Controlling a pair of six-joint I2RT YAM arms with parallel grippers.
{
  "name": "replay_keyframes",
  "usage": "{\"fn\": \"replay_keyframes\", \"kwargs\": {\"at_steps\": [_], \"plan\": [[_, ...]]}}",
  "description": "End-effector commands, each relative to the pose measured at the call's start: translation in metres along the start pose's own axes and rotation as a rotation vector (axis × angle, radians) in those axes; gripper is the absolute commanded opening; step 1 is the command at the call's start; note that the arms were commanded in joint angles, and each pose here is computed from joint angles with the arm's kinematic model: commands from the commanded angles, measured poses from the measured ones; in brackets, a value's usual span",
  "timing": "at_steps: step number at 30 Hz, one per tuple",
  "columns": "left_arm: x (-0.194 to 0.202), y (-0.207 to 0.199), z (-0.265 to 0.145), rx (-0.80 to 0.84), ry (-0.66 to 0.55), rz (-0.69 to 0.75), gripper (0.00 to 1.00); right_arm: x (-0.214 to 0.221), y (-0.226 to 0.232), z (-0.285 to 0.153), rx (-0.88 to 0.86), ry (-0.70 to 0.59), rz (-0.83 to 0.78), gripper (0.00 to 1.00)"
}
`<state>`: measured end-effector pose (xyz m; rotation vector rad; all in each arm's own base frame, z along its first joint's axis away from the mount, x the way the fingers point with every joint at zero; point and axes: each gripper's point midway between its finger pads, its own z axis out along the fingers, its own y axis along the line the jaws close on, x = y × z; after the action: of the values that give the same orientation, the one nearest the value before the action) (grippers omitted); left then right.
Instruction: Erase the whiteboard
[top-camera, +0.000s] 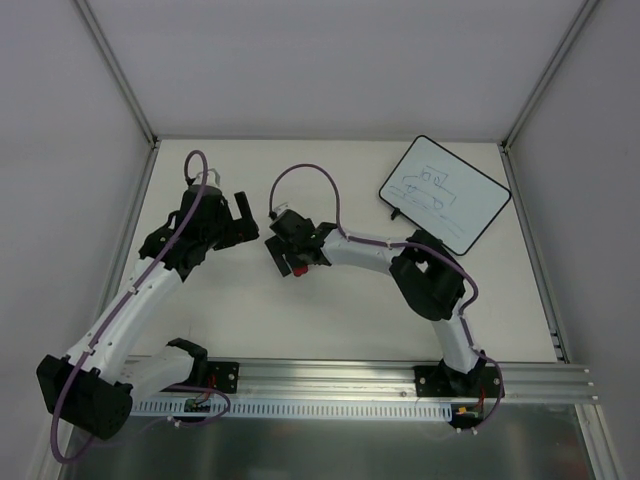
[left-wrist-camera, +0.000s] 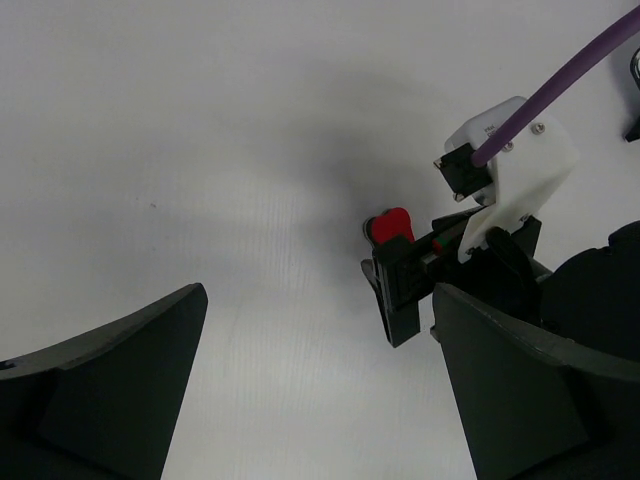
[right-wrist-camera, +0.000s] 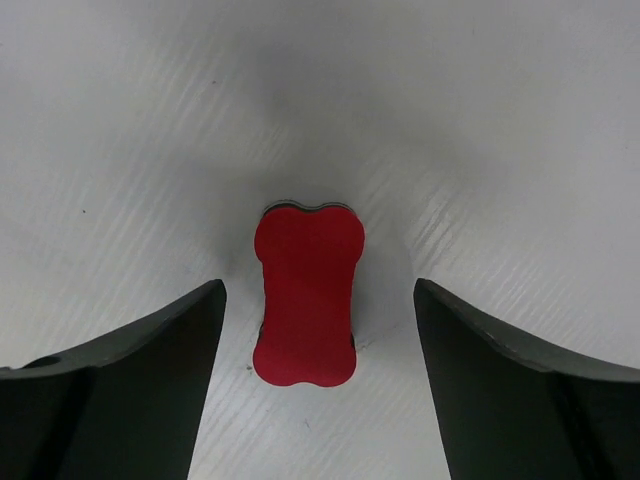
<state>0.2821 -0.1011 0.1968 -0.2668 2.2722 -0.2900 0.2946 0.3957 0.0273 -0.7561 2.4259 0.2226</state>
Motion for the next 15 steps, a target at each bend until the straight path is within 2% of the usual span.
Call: {"fn": "replay_keyframes", "kwargs": {"at_steps": [1,3,4,6,7,9,10,11,14,15], "plan": [[0.003,0.000,0.004,-0.023,0.015,-0.043,0.99,-0.033,-0.009,-0.034,0.030,-0.090,-0.037,0.86],[0.001,-0.004,0.004,-0.021,0.016,-0.063,0.99,-0.039,-0.023,-0.049,0.076,-0.117,-0.041,0.94],[0.002,-0.004,0.006,-0.024,0.025,-0.074,0.99,-0.049,-0.032,-0.069,0.089,-0.161,-0.030,0.96],[0.008,-0.011,0.014,-0.016,0.069,-0.117,0.99,-0.038,-0.069,-0.077,0.156,-0.150,0.019,0.98],[0.013,-0.016,0.017,-0.010,0.092,-0.122,0.99,-0.045,-0.087,-0.097,0.175,-0.190,0.064,0.98],[0.022,-0.026,0.029,-0.011,0.148,-0.120,0.99,-0.023,-0.130,-0.103,0.249,-0.163,0.127,0.98],[0.033,-0.034,0.037,-0.015,0.188,-0.096,0.99,-0.026,-0.146,-0.123,0.272,-0.205,0.160,0.98],[0.032,-0.041,0.039,-0.006,0.194,-0.096,0.99,-0.021,-0.171,-0.131,0.306,-0.207,0.203,0.98],[0.044,-0.053,0.050,-0.009,0.243,-0.086,0.99,0.005,-0.207,-0.145,0.308,-0.196,0.285,0.97],[0.043,-0.057,0.052,-0.003,0.246,-0.088,0.99,0.007,-0.238,-0.164,0.338,-0.234,0.354,0.97]]}}
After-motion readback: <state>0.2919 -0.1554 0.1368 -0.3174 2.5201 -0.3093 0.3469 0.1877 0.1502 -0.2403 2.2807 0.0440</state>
